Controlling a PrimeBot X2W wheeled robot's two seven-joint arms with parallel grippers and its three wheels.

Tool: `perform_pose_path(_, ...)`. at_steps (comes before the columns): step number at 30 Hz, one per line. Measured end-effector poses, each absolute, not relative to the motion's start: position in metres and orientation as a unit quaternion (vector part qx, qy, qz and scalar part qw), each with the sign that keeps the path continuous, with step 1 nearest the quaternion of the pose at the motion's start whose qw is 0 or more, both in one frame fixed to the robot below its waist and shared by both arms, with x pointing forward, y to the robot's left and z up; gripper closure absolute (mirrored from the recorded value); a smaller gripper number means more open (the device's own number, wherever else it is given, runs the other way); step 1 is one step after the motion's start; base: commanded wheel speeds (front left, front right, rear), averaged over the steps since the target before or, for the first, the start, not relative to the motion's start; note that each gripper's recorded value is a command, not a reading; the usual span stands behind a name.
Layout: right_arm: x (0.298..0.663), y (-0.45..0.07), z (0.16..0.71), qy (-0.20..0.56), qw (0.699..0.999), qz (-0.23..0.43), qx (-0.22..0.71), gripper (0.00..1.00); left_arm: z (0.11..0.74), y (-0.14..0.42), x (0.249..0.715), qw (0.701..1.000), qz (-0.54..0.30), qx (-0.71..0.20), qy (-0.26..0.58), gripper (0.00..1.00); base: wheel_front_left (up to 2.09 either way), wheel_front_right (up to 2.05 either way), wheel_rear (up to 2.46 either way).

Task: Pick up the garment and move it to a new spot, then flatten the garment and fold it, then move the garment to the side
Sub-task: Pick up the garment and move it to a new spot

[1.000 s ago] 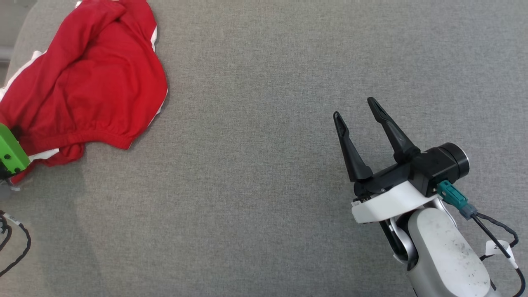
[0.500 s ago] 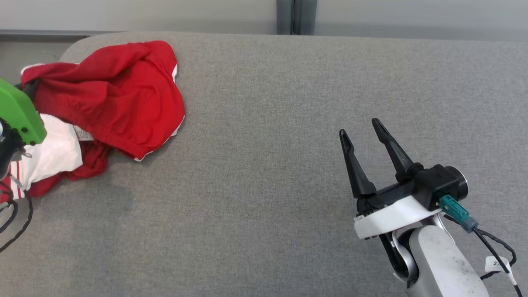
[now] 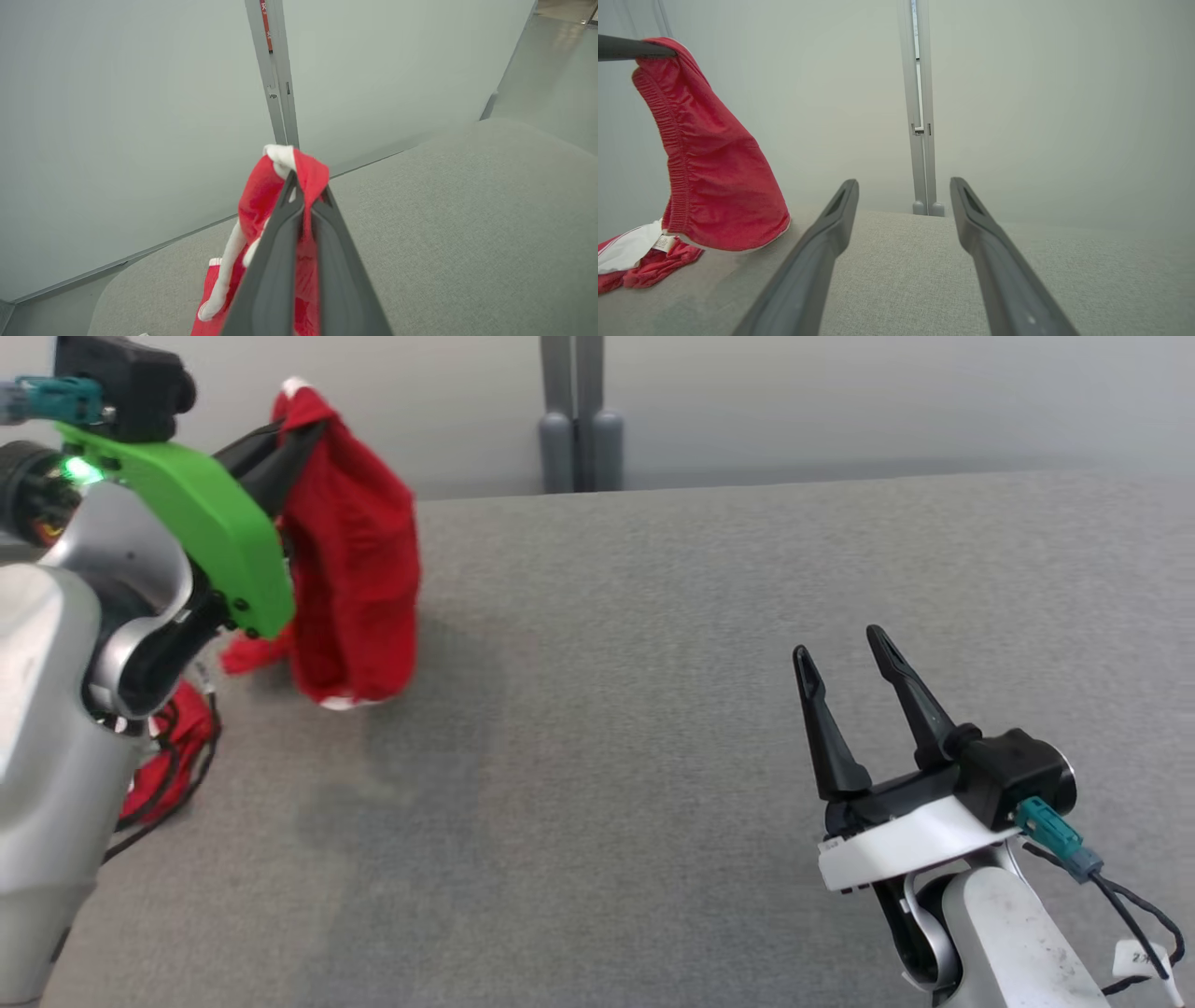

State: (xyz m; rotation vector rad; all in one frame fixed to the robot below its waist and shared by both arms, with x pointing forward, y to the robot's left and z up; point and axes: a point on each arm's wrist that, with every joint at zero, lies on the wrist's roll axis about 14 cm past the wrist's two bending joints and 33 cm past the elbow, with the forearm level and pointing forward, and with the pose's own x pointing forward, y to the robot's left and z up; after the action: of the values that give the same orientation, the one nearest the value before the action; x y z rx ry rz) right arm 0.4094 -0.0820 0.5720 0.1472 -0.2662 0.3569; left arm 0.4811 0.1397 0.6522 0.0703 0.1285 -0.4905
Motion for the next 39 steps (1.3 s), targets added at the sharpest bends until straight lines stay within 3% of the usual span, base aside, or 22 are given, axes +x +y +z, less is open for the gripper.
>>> perform_pose_path(12, 0.383, -0.16, 0.587, -0.158, 0.983, 0.068, 0.057, 0.0, 0.709, 0.0, 0.443, 0.907, -0.42, -0.018, -0.023, 1.0, 0.0, 0.0, 0.0)
perform_pose_path(18, 0.377, -0.179, 0.583, -0.153, 0.986, 0.04, 0.051, 0.0, 0.618, -0.02, 0.438, 0.898, -0.429, -0.065, 0.077, 1.0, 0.0, 0.0, 0.0)
perform_pose_path(23, 0.381, -0.185, 0.572, -0.138, 0.989, 0.031, 0.047, 0.0, 0.504, 0.014, 0.448, 0.923, -0.338, -0.059, 0.174, 1.0, 0.0, 0.0, 0.0)
perform_pose_path(27, 0.385, -0.178, 0.565, -0.127, 0.99, 0.04, 0.045, 0.0, 0.462, 0.042, 0.457, 0.944, -0.267, -0.065, 0.183, 1.0, 0.0, 0.0, 0.0)
perform_pose_path(29, 0.388, -0.172, 0.562, -0.123, 0.99, 0.049, 0.046, 0.0, 0.444, 0.057, 0.457, 0.95, -0.238, -0.068, 0.188, 0.75, 0.0, 0.0, 0.0)
perform_pose_path(30, 0.389, -0.169, 0.561, -0.121, 0.99, 0.054, 0.047, 0.0, 0.438, 0.06, 0.454, 0.951, -0.233, -0.068, 0.194, 0.0, 0.0, 0.0, 0.0)
perform_pose_path(39, 0.394, -0.149, 0.561, -0.12, 0.988, 0.082, 0.05, 0.0, 0.441, 0.075, 0.455, 0.962, -0.21, -0.081, 0.155, 0.0, 0.0, 0.0, 0.0)
